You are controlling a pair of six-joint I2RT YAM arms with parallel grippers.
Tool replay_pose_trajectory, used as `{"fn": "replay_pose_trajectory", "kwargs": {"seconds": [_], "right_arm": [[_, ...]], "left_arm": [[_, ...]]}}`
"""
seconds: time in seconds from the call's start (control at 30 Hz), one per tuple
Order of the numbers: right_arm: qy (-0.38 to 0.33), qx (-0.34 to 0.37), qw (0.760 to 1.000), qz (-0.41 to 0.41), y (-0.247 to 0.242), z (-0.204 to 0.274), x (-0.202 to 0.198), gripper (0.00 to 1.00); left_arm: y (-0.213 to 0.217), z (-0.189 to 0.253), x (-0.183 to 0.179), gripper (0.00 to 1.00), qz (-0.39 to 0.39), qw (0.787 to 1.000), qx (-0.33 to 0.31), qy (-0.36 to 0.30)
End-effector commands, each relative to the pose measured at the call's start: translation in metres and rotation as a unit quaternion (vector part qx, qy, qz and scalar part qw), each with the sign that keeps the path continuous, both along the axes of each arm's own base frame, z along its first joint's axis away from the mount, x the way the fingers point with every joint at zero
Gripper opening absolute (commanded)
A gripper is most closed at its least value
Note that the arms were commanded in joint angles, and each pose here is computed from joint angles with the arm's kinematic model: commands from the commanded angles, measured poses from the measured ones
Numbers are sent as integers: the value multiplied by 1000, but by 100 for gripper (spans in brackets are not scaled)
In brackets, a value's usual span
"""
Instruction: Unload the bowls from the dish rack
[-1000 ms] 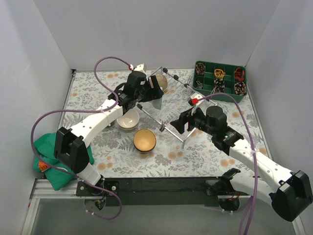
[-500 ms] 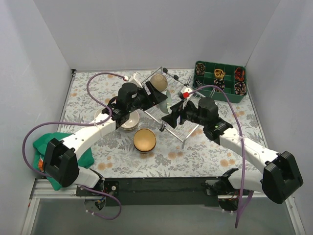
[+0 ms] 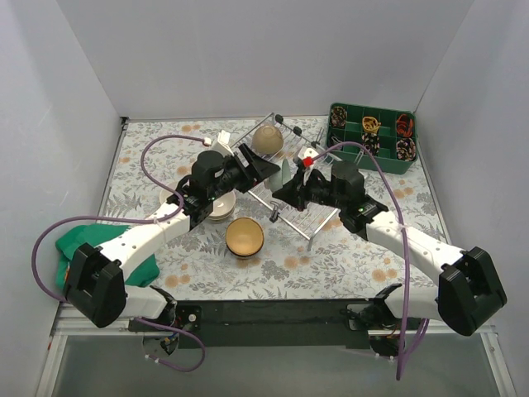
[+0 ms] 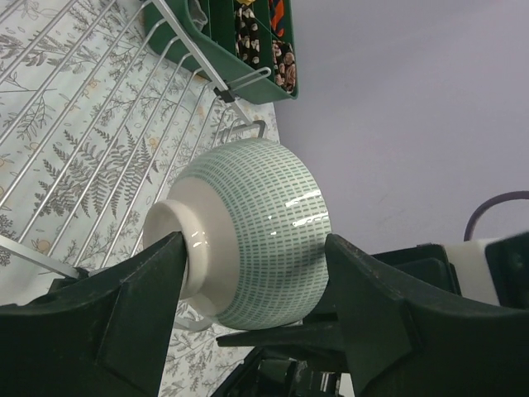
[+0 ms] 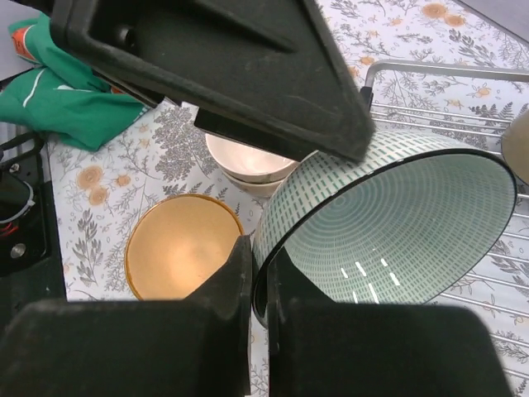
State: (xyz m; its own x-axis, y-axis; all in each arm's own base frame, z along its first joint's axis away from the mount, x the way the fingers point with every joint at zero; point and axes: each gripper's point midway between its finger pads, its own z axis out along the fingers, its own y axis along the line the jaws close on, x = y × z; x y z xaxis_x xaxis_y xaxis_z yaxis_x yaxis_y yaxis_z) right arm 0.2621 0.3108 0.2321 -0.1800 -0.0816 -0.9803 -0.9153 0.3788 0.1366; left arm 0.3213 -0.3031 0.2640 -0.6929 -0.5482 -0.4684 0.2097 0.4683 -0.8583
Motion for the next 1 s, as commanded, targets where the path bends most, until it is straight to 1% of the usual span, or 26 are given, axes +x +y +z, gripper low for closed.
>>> {"fn": "replay_pose_trajectory", "kwargs": {"seconds": [0.0,0.03,0.1,0.13,0.17,0.2,0.23,0.27,0.3,0.33,0.4,0.43,0.47,0.5,0.53,0.57,0.6,0.63,0.7,0.73,0.8,0.83,0.9,0.93,0.97], "right_arm": [[-47,24,998,23,2,36,-2,1],[-43,20,998,30,1,35,-6,1],[-42,14,998,35,1,37,-9,1],[-52,7,998,37,1,37,-10,1],[-42,-7,998,41,0,30,-15,1],[-45,-11,998,43,1,32,-16,1],[-50,-20,998,41,0,32,-17,1],[-40,-33,998,46,1,26,-24,1],[-40,-38,997,47,1,26,-26,1],[-45,-48,997,48,2,25,-30,1],[-33,-75,996,47,0,15,-36,1],[-34,-87,995,46,3,15,-41,1],[-36,-101,993,48,3,13,-44,1],[-22,-123,991,51,0,3,-50,1],[-26,-136,989,52,4,6,-56,1],[-29,-149,987,56,5,4,-61,1],[-15,-173,983,59,2,-4,-69,1],[-17,-191,980,60,5,-9,-76,1],[-15,-216,974,64,5,-11,-86,1],[-6,-248,966,66,2,-23,-96,1],[4,-285,956,62,0,-34,-103,1],[11,-311,947,76,-2,-44,-117,1],[21,-340,937,78,-5,-56,-126,1],[28,-370,925,85,-9,-69,-135,1],[27,-389,918,79,-13,-76,-136,1]], "left_arm": [[5,50,-12,7,-12,997,-38,-72],[6,50,-12,23,-10,997,-33,-75],[13,51,-11,36,1,996,-16,-85],[16,50,-10,41,2,995,6,-101],[20,46,-10,51,8,995,27,-99],[27,54,-6,56,27,992,41,-112],[35,54,-4,61,36,988,71,-134],[41,56,-1,68,50,985,87,-142],[57,58,2,73,82,979,113,-146],[65,59,3,77,91,972,141,-165],[82,59,6,86,120,961,178,-176],[97,65,9,89,153,951,194,-184],[108,66,11,91,168,939,225,-201],[116,67,13,95,182,931,241,-206],[131,66,16,96,211,918,264,-209],[139,67,19,97,222,904,289,-222],[146,64,22,98,234,896,305,-224],[158,58,26,98,252,885,323,-220],[167,54,31,98,258,879,338,-215],[174,52,34,98,265,877,341,-209],[181,46,38,98,271,871,355,-203],[184,45,40,98,275,867,362,-203],[191,38,44,98,284,857,383,-196],[196,36,46,98,290,852,393,-192],[200,33,47,98,296,846,401,-188]]}}
